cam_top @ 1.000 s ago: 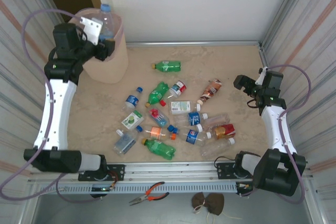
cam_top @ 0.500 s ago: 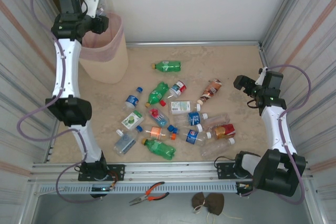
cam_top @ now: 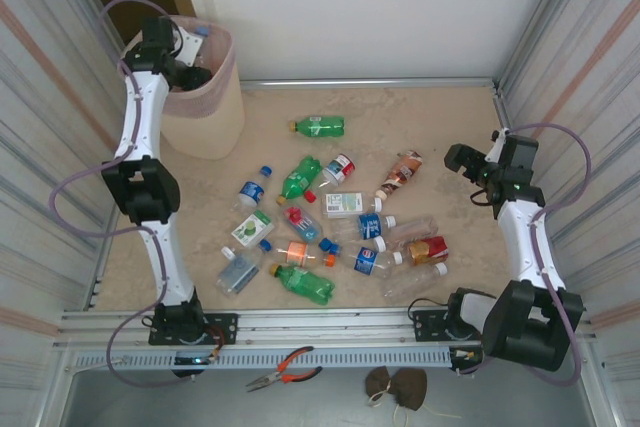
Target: Put the plastic bottles in the bin
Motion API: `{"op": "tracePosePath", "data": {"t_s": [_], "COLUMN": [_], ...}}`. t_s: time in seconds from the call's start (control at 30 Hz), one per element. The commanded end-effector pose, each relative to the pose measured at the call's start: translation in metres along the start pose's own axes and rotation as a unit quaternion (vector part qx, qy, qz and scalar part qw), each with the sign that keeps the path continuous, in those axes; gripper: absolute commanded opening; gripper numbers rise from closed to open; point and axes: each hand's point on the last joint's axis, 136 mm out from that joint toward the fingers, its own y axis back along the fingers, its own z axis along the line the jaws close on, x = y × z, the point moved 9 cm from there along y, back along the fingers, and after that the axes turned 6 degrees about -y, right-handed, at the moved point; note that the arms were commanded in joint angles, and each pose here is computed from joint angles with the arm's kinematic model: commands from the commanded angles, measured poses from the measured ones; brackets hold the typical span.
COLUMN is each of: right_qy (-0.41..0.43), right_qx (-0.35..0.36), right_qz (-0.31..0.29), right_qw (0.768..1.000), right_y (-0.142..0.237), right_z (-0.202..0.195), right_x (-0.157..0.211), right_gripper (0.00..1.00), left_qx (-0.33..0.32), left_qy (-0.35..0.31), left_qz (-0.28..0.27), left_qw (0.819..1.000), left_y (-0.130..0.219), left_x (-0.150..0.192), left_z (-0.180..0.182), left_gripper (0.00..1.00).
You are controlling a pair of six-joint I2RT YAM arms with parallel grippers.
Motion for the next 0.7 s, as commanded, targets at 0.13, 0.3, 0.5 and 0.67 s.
{"op": "tracePosePath", "data": {"t_s": [0.13, 0.3, 0.5, 0.67], "right_qy": [0.012, 0.016, 0.016, 0.017], "right_qx": [-0.007, -0.009, -0.012, -0.013], "right_qz": [0.005, 0.009, 0.011, 0.010], "right_qw": [1.000, 1.000, 1.000, 1.000], "right_y": [-0.003, -0.005, -0.006, -0.005], "right_z": [0.004, 0.006, 0.007, 0.008], "right_x": [-0.002, 0.000, 0.000, 0.000], "right_gripper": [0.99, 0.99, 0.99, 0.99], "left_qx": [0.028, 0.053, 0.055, 0.025], "left_qy": [0.011, 0.026, 0.049, 0.051], "left_qz": [0.071, 0.086, 0.085, 0.095], "left_qw": [0.997, 0.995, 0.994, 0.994], "left_y": [0.006, 0.021, 0.035, 0.044], "left_x": [0.020, 0.020, 0.013, 0.012], "left_z": [-0.012, -0.026, -0.035, -0.029], "left_gripper": [0.61, 0.66, 0.68, 0.72]}}
